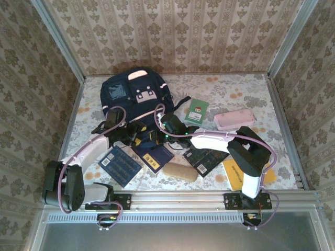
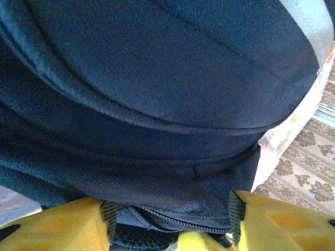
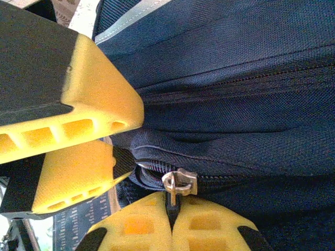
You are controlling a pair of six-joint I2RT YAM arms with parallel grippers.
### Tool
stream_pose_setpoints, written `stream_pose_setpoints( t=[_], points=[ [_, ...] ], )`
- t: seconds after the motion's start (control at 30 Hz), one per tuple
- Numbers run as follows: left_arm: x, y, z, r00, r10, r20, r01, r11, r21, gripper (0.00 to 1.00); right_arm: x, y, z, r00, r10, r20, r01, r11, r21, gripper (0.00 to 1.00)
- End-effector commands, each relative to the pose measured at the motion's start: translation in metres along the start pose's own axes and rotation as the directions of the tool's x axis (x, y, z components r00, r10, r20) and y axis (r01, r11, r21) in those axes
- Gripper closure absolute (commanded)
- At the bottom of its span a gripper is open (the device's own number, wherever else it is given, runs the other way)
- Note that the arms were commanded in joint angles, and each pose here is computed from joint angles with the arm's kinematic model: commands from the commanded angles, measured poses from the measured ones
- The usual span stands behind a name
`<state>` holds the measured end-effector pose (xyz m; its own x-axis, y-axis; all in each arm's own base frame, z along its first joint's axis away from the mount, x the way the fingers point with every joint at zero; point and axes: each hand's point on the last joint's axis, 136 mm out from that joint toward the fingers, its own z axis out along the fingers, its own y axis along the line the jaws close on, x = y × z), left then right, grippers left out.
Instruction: Pack the student bag
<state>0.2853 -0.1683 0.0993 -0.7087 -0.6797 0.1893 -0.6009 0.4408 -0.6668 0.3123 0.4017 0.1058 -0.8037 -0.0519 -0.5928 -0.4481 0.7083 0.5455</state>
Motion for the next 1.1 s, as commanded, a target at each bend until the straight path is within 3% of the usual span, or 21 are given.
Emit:
stream_pose_setpoints(
  t=[0.0, 0.27, 0.5, 0.77, 1.07],
  points=[
    [-0.012, -0.017, 0.006, 0.999, 0.022, 0.04, -0.024, 0.999, 0.029, 0.42, -0.012, 0.017, 0.003, 0.998, -0.024, 0.058, 0.026, 0.999, -0.04, 1.0],
    [-0.02, -0.022, 0.02, 0.995, 0.093, 0.03, -0.093, 0.996, 0.003, 0.72, -0.01, 0.01, 0.001, 0.997, -0.059, 0.055, 0.058, 0.998, 0.013, 1.0],
    [-0.025, -0.028, 0.007, 0.986, 0.155, 0.063, -0.155, 0.988, -0.004, 1.0, -0.011, -0.005, -0.005, 0.994, -0.099, 0.045, 0.093, 0.99, 0.106, 1.0],
    [-0.044, -0.039, -0.03, 0.964, 0.218, 0.156, -0.216, 0.976, -0.025, 1.0, -0.022, -0.023, -0.023, 0.987, -0.156, 0.042, 0.147, 0.974, 0.172, 1.0],
    [-0.054, -0.051, -0.057, 0.954, 0.234, 0.187, -0.241, 0.97, 0.019, 1.0, -0.044, -0.066, -0.045, 0.987, -0.159, 0.031, 0.146, 0.958, 0.248, 1.0]
  ],
)
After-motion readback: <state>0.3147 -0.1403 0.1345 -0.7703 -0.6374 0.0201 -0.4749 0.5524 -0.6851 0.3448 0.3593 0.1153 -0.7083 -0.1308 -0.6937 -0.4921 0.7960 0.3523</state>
